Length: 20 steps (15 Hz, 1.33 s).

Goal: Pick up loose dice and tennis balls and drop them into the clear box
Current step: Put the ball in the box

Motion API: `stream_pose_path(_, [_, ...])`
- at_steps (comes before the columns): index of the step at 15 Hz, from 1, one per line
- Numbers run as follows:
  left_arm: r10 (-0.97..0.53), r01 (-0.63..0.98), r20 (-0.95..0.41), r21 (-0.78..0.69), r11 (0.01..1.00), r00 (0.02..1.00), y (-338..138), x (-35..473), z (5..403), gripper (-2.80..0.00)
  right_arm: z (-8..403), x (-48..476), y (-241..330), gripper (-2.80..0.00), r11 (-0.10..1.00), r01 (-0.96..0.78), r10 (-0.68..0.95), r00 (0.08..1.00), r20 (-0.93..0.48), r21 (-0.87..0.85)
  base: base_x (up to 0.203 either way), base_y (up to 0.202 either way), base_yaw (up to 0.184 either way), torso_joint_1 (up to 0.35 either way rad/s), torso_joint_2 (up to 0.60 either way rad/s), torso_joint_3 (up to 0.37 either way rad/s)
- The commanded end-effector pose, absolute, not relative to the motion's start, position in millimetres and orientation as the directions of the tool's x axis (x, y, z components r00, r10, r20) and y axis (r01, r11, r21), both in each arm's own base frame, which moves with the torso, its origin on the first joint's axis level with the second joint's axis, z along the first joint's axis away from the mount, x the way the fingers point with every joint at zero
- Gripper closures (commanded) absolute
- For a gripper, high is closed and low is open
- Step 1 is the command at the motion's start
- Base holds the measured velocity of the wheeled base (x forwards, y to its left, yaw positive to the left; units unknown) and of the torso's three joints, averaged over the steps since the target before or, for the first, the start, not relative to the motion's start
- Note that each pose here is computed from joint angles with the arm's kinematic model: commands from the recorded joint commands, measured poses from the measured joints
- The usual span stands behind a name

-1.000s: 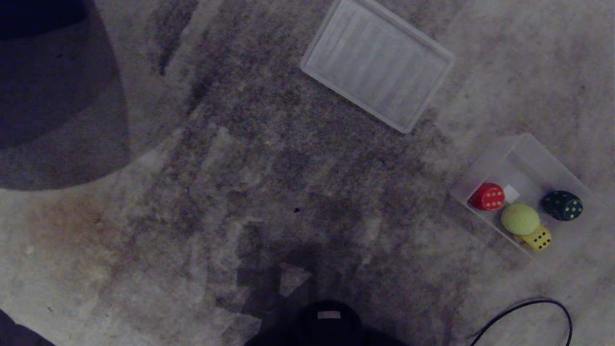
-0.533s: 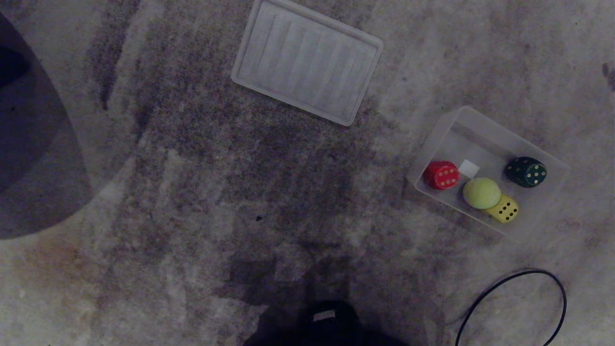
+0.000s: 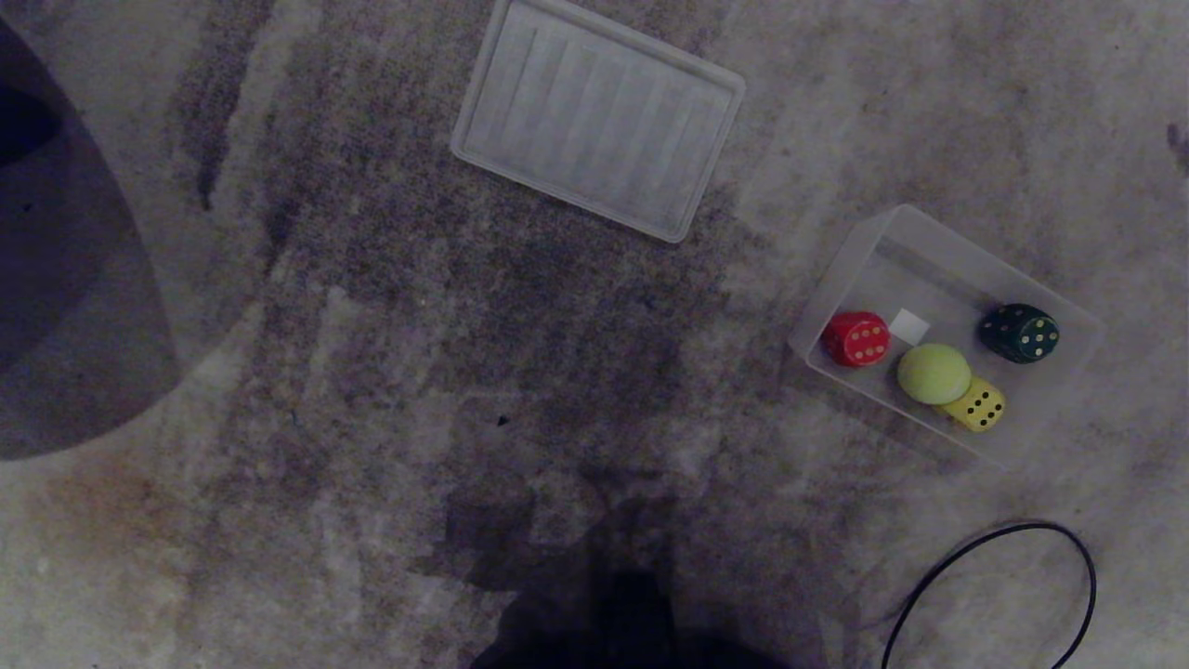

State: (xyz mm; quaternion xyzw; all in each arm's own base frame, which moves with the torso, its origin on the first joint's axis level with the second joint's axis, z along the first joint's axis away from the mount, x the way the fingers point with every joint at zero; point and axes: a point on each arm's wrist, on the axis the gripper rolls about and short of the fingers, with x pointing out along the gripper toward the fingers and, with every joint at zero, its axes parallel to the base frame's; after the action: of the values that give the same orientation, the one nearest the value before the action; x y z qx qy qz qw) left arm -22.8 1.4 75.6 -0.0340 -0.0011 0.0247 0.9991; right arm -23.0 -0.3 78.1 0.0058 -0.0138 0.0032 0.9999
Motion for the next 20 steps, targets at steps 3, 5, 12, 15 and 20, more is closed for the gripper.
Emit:
stream_pose_path(3, [0.049,-0.049,-0.002,-0.069,0.996,0.999,1,-23,75,0.0,104,-29,-1,0.0,1.0,0.026,-0.026,1.0,-0.012,0.017,0.0,0.0,0.0,0.0,0.0,0.0])
stream_pose_path(5, [0.051,-0.051,-0.002,-0.069,0.996,0.999,1,-23,75,0.0,131,-20,-1,0.0,0.998,0.048,-0.042,0.99,-0.134,0.044,0.0,0.0,0.0,0.0,0.0,0.0])
stream_pose_path(12, [0.051,-0.051,-0.002,-0.069,0.996,0.999,1,-23,75,0.0,176,97,-3,0.0,0.975,0.157,-0.093,0.933,-0.349,0.159,0.0,0.0,0.0,0.0,0.0,0.0])
stream_pose_path(15, [0.049,-0.049,-0.002,-0.069,0.996,0.999,1,-23,75,0.0,172,158,-1,0.0,0.951,0.182,-0.079,0.924,-0.375,0.25,0.0,0.0,0.0,0.0,0.0,0.0])
stream_pose_path(20, [0.049,-0.049,-0.002,-0.069,0.996,0.999,1,-23,75,0.0,172,240,15,0.0,0.916,0.11,-0.02,0.973,-0.23,0.385,0.0,0.0,0.0,0.0,0.0,0.0])
